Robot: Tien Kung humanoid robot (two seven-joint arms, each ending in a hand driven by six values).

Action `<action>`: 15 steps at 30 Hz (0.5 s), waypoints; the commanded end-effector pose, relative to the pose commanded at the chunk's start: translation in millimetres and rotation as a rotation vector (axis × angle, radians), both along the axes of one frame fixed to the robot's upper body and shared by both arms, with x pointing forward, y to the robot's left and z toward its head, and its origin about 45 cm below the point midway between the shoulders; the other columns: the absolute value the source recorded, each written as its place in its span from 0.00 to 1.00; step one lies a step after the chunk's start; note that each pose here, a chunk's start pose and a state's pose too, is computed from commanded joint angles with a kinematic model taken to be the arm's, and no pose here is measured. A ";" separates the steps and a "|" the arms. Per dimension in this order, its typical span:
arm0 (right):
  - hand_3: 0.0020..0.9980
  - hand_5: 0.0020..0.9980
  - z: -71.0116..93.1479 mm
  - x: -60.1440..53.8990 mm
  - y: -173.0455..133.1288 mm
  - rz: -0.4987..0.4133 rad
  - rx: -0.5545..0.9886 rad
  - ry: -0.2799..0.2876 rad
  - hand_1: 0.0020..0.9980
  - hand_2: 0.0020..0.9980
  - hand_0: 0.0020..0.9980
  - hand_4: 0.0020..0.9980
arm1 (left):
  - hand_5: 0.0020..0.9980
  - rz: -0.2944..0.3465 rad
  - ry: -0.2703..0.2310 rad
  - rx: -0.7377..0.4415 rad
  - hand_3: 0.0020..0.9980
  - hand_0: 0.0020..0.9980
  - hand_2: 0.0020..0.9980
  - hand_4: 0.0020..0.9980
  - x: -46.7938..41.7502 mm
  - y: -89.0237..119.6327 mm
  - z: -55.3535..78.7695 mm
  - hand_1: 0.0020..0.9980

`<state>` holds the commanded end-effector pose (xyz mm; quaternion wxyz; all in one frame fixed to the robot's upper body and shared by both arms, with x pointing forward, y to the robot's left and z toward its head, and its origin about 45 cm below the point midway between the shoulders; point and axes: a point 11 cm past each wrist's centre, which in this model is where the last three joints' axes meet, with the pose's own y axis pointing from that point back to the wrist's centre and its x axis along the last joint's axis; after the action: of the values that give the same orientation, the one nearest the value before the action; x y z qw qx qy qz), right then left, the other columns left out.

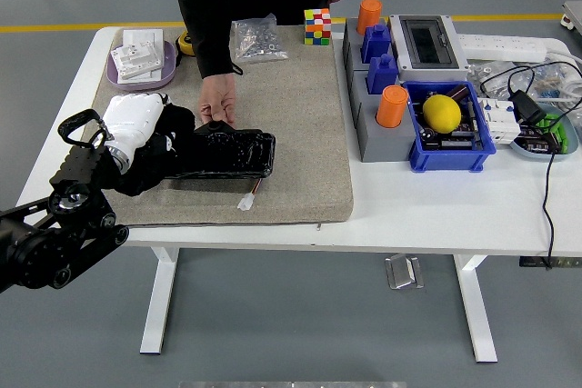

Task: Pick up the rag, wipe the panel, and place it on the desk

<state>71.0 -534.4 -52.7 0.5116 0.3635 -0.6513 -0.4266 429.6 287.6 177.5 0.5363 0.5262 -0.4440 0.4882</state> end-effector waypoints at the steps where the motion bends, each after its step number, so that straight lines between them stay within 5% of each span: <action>1: 0.59 0.55 0.0 -0.1 -0.1 -0.001 0.000 0.000 0.63 0.68 0.72 0.98 | 0.00 0.003 -0.001 0.001 0.34 0.23 0.50 0.22 0.2 1.4 0.3 0.26; 15: 0.59 0.55 0.4 0.5 -0.5 -0.003 0.000 -0.002 0.63 0.68 0.72 0.98 | 0.00 0.043 -0.001 0.014 0.34 0.23 0.50 0.23 0.6 18.8 -1.1 0.26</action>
<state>71.5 -534.8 -52.3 0.5104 0.3630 -0.6522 -0.4270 430.1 306.5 176.4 0.5217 0.5393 -0.4362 0.4967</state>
